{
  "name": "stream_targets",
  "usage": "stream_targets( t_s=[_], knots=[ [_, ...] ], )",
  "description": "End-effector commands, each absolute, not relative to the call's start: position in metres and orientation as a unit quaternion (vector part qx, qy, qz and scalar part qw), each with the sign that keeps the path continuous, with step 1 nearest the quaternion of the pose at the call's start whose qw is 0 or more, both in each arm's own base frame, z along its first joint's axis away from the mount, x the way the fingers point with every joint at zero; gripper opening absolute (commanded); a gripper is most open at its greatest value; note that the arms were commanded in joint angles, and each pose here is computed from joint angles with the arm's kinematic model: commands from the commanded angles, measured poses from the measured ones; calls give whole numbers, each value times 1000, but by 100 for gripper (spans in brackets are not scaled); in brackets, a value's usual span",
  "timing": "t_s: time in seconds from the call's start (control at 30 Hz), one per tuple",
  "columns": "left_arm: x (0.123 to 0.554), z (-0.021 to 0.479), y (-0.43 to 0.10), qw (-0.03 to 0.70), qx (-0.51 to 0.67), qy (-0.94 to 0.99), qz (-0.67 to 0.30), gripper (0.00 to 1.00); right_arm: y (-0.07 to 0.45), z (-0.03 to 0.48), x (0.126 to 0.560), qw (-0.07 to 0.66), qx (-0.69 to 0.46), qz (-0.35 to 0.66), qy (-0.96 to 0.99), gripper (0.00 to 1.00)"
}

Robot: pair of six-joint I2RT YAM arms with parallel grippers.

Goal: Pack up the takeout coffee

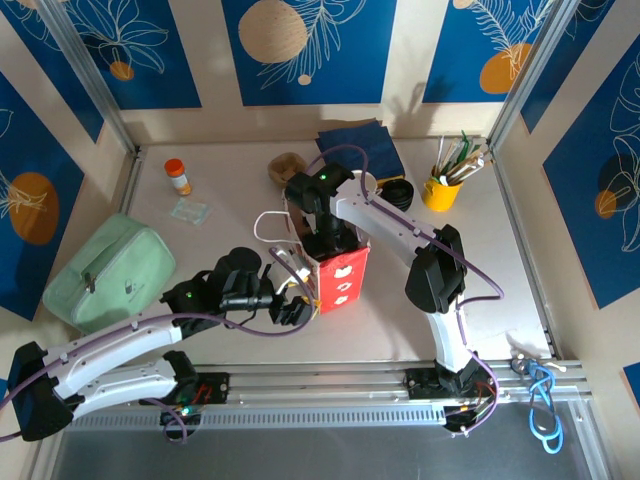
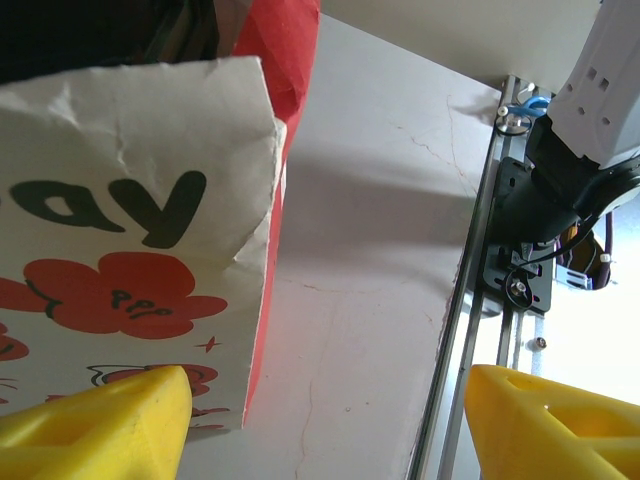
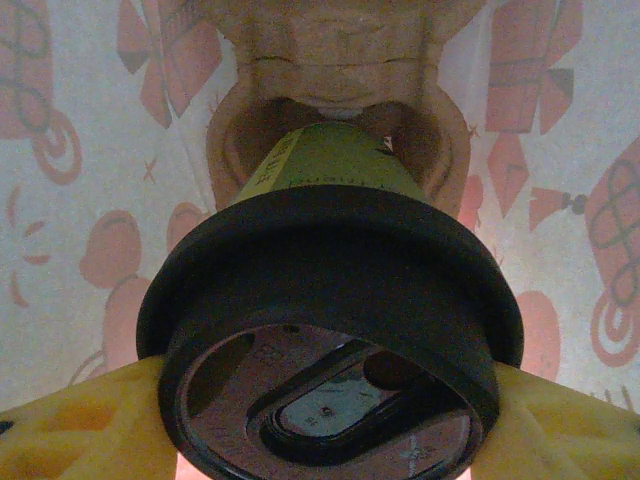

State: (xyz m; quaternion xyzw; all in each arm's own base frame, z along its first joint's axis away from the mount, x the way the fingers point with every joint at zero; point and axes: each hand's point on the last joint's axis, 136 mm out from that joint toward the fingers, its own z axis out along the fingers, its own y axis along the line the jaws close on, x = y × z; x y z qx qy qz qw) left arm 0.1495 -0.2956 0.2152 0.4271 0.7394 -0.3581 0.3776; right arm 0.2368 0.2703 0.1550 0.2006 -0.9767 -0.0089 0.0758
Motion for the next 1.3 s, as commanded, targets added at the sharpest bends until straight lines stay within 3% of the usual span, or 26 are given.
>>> stream_targets(
  t_s=[0.0,1.27],
  knots=[
    [146,220,-300,376,434,733,-364,72,270,155,232,92,199,-18,-976,62],
    [146,218,-301,372,429,737,-367,72,268,163,234,81,196,-20,-977,62]
  ],
)
